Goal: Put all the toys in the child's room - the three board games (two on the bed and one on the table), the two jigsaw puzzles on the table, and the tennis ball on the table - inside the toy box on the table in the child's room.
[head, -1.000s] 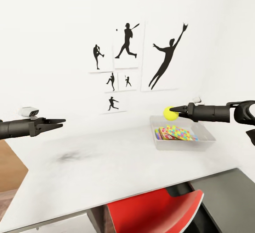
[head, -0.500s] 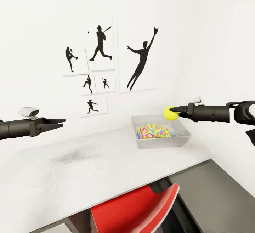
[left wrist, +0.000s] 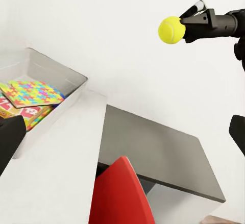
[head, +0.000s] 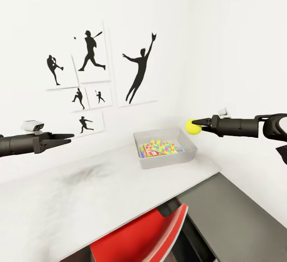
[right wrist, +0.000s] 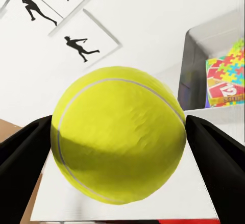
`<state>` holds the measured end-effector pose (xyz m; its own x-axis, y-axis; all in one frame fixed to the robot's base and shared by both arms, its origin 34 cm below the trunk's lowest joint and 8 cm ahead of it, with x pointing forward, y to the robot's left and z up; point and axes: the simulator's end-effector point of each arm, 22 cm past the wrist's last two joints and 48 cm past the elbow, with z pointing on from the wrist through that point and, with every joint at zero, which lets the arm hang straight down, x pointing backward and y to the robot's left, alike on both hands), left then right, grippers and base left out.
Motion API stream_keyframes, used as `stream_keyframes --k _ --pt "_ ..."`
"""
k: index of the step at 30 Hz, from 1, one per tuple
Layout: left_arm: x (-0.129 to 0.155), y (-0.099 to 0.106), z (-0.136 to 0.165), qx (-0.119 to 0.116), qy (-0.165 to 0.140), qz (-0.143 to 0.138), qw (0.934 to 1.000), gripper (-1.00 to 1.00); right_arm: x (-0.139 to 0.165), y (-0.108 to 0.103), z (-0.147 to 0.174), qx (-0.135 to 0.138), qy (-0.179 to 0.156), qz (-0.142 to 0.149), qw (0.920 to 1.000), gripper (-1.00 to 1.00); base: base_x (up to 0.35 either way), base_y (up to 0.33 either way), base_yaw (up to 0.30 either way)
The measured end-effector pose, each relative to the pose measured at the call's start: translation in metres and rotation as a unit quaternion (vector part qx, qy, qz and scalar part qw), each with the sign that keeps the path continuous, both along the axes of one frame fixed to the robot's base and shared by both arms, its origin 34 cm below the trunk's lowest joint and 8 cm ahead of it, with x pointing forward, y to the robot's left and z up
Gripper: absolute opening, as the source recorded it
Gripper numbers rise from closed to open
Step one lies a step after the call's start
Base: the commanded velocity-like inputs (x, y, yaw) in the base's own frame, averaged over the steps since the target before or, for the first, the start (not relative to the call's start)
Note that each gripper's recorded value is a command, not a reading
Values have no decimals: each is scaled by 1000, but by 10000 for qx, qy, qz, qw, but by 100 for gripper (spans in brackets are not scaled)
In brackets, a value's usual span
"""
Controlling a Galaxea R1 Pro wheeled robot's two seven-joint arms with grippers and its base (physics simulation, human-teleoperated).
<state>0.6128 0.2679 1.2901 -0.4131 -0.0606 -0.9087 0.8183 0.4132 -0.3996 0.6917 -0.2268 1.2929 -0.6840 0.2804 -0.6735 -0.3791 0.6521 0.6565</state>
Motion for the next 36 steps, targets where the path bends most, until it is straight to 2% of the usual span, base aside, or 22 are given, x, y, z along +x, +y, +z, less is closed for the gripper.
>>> stream_keyframes --k 18,24,28,30,32,33,36 --pt "-3 -2 6 -17 -58 -11 10000 100 -4 0 7 7 -62 1 10000 -100 1 10 -256" --pt "-4 -1 6 -13 -64 -7 10000 100 -4 2 8 30 -66 18 10000 -100 0 12 -72" --pt "-3 0 5 6 -49 13 10000 100 -3 13 6 36 -72 68 9999 -100 0 1 -6" --pt "-2 2 3 -4 -13 30 10000 100 0 18 2 -72 -94 38 9999 -100 0 0 -1" --pt "0 3 2 -19 23 42 10000 100 9 20 -9 -368 -119 -124 9992 -100 0 0 0" --pt "0 3 1 -22 35 48 10000 100 16 21 -18 -608 -130 -290 9976 -100 0 0 0" --pt "1 5 0 -22 50 65 10000 100 25 29 -27 -863 -124 -487 9950 -100 0 0 0"
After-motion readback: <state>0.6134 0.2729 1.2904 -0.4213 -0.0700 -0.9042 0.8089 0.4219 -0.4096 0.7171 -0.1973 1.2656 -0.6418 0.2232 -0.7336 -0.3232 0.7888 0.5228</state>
